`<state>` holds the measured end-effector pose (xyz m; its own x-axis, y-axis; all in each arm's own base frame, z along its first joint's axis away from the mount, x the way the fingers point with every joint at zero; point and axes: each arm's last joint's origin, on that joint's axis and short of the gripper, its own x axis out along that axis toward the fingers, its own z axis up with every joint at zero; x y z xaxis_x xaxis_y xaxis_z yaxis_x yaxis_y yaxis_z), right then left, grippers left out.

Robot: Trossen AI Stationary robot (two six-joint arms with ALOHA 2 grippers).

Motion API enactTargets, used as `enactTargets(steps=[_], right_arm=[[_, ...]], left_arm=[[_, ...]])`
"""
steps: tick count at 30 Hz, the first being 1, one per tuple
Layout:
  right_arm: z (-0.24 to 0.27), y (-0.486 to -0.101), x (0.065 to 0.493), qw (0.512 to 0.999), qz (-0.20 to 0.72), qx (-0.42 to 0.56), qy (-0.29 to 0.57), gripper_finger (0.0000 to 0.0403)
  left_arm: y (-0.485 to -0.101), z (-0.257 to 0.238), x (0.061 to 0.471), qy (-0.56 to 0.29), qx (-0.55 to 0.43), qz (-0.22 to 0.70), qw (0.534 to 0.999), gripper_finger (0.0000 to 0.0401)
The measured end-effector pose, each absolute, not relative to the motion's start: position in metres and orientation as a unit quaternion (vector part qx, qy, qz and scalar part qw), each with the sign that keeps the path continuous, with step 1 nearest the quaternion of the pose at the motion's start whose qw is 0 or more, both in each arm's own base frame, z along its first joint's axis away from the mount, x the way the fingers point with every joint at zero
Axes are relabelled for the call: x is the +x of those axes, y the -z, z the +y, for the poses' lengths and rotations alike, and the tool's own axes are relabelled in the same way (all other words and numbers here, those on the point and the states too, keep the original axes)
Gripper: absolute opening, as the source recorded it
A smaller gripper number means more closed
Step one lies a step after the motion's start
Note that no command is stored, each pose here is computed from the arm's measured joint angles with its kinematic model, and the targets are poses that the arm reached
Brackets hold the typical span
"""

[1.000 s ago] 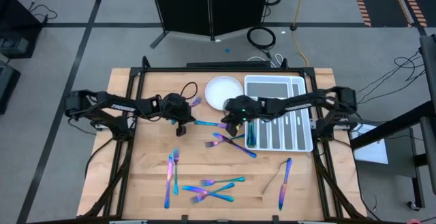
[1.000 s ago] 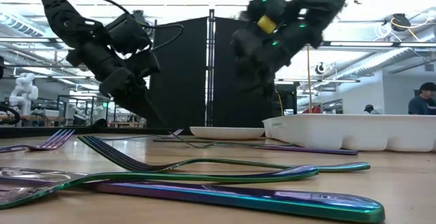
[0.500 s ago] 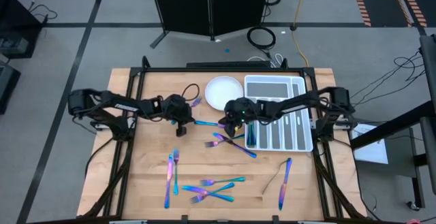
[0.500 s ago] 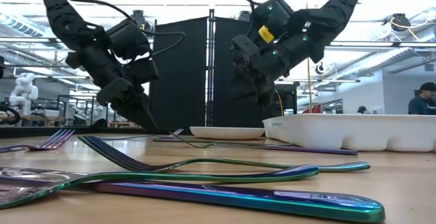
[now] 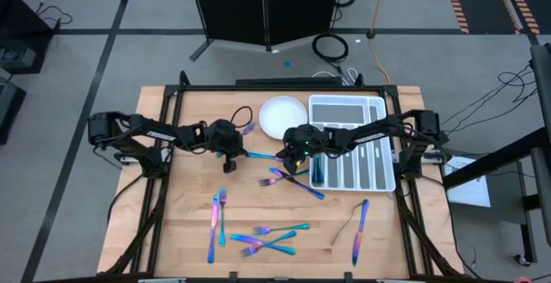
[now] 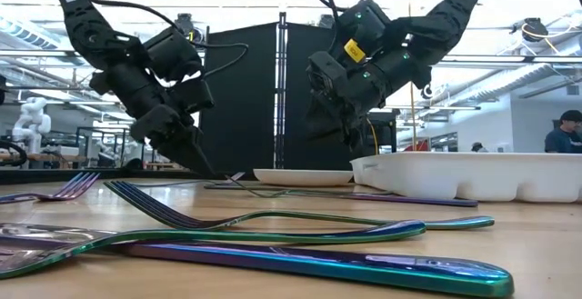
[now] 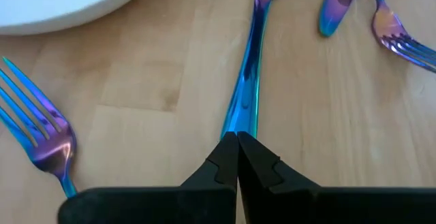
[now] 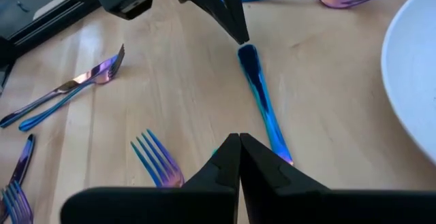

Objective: Sort silverware
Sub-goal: Put the purple knife on the white silverware tray

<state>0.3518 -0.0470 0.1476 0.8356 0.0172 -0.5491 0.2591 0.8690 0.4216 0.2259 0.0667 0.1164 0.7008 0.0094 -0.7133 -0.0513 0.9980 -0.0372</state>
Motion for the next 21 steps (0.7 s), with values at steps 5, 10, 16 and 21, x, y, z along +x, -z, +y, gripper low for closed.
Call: enactTargets(steps=[5,10,16,21], right_arm=[[-0.047,-0.148,0.352,0.926,0.279,0.247,0.066,0.0],[-0.047,-0.148,0.352,0.926,0.279,0.247,0.066,0.0],[-0.047,-0.148,0.352,0.926,0.279,0.247,0.066,0.0],[-0.048,-0.146,0.351,0.93,0.284,0.219,0.08,0.0001]], left_arm=[[-0.116,0.067,0.226,-0.016,-0.026,0.387,0.921,0.0],[-0.107,0.067,0.228,-0.013,-0.028,0.4,0.916,0.0],[-0.095,0.068,0.232,-0.004,-0.034,0.41,0.911,0.0],[-0.093,0.068,0.231,-0.002,-0.037,0.415,0.909,0.0]])
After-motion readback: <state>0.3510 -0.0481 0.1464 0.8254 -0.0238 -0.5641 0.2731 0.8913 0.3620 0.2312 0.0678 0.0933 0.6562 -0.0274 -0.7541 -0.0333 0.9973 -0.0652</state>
